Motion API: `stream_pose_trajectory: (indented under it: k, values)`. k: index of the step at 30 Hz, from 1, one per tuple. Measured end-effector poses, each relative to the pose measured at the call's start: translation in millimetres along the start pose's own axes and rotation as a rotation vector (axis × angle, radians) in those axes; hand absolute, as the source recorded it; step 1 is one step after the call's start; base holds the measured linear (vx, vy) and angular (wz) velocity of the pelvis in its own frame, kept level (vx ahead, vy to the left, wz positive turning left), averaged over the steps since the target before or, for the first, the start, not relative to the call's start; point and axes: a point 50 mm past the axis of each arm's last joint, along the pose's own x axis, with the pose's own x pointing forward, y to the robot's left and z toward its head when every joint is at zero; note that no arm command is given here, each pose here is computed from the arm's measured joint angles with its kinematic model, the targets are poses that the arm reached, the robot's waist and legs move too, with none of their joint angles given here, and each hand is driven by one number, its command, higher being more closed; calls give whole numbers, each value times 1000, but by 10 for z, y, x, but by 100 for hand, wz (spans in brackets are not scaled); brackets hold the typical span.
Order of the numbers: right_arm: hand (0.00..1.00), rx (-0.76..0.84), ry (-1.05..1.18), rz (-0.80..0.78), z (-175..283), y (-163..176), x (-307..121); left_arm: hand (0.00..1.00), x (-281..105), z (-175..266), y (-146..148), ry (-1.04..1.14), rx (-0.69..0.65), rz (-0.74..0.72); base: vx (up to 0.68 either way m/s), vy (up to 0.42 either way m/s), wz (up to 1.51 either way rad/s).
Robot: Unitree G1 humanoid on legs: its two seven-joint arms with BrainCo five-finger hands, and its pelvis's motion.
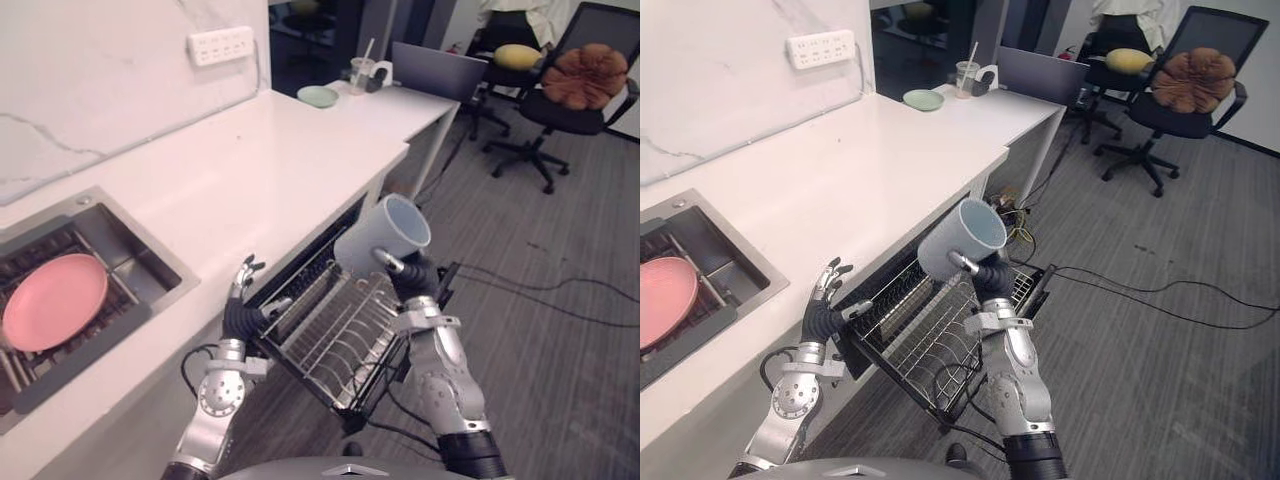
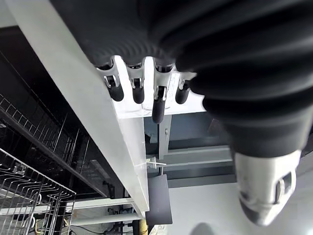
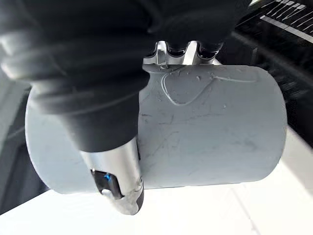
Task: Walk over to the sink, pick up the cup, carry it to the dishwasher, place the cup inside the dishwasher, then close the dishwasher door
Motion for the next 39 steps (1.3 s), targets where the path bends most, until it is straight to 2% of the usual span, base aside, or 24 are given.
stream_pose_trajectory:
  k: [2,9,13,17,20,22,24,25,27,29,39]
  values:
    - [100,-40,60,-36,-86,-111,-34,0,-53,-118,98,51,13,16,-57,-21,33]
    - [100,-108,256,-156,-414,-395,-227,0,-49,-7,156,-33,-43,-45,-43,-26,26]
    - [100,-104,278,-178,-462,-434,-273,0,-124,41,158,-54,-139,-33,36,-13,14]
    - [100,-88,272,-199,-485,-408,-272,0,-149,240,113,-87,-320,12,38,-12,25]
    - [100,-81,277,-221,-511,-410,-300,0,-194,318,76,-95,-395,-5,53,0,22]
    - [100,-73,288,-231,-543,-415,-339,0,-173,505,93,-180,-436,-13,39,14,16]
    - [100,-64,308,-238,-593,-410,-388,0,-141,899,180,-411,-466,-37,-10,16,10]
    - [100,-64,311,-235,-600,-405,-392,0,-144,970,186,-454,-469,-49,-57,21,12]
    - [100,-95,331,-217,-627,-373,-389,0,-154,1143,138,-555,-473,-167,-44,32,9]
    - [100,-94,350,-198,-667,-330,-388,0,-167,1142,44,-546,-486,-261,-56,27,3]
    - [100,-127,519,-163,-997,-321,-500,0,-350,622,-425,-171,-539,-653,-61,-15,-6]
